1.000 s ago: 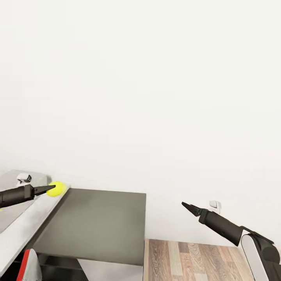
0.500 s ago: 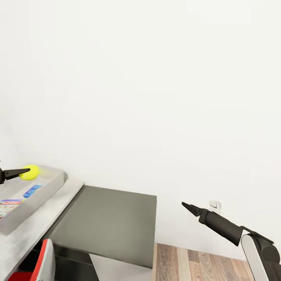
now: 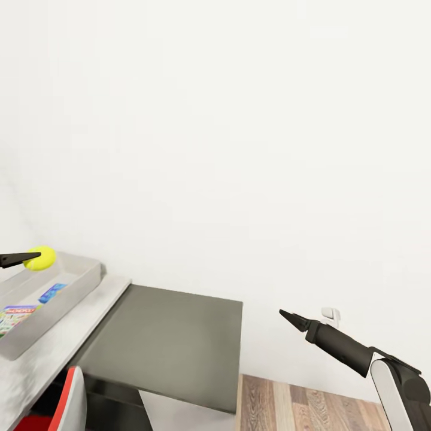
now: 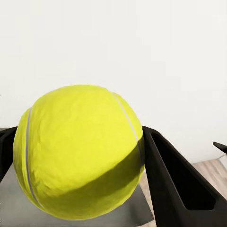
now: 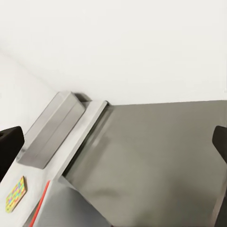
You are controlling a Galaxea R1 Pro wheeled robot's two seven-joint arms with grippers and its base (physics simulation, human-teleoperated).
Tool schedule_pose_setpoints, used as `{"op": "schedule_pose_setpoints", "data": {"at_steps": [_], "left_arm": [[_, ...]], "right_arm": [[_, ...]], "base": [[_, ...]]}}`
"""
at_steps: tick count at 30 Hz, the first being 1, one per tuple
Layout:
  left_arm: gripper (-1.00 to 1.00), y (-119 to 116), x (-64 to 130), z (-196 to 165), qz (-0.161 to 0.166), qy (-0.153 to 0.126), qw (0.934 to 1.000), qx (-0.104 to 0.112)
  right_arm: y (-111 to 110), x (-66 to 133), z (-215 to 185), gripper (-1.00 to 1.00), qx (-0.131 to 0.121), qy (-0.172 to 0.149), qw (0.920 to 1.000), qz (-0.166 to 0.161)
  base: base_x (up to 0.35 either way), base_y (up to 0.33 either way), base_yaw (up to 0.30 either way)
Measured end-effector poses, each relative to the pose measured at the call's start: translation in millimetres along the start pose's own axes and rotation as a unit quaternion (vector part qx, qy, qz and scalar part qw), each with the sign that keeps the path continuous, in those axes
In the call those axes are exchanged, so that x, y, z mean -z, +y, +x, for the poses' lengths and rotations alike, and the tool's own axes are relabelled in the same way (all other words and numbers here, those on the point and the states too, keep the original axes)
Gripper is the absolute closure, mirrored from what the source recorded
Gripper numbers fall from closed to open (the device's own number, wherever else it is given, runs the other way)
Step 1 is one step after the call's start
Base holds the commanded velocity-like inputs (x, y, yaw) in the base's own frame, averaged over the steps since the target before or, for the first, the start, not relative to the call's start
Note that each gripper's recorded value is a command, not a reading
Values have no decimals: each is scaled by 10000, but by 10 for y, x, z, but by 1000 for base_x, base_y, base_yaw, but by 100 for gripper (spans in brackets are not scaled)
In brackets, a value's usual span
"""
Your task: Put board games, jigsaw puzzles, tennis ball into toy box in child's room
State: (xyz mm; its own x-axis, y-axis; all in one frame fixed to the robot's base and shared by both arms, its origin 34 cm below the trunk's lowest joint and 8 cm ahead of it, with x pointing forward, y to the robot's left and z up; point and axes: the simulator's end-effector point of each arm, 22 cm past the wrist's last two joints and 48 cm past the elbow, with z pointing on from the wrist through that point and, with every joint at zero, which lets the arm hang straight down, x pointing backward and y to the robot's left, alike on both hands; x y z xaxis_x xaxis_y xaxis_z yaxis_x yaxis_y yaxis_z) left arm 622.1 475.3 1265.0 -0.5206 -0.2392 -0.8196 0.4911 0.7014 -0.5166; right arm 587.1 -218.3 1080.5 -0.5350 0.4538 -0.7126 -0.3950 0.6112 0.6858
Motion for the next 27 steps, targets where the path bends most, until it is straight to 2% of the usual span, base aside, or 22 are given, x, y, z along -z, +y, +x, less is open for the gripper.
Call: {"op": "schedule_pose_setpoints", "data": {"at_steps": [13, 19, 27], "left_arm": [[100, -29, -11, 10, 11, 22, 10000, -18], [100, -43, -10, 5, 21, 19, 10000, -35], [100, -41, -2, -1, 7, 19, 10000, -43]], "right_arm": [[42, -2, -19, -100, 46, -9, 10000, -20], [43, 2, -22, -100, 44, -13, 10000, -18], [34, 20, -41, -100, 18, -39, 10000, -18]], "base": [[253, -8, 204], [53, -35, 218], [3, 95, 22]]}}
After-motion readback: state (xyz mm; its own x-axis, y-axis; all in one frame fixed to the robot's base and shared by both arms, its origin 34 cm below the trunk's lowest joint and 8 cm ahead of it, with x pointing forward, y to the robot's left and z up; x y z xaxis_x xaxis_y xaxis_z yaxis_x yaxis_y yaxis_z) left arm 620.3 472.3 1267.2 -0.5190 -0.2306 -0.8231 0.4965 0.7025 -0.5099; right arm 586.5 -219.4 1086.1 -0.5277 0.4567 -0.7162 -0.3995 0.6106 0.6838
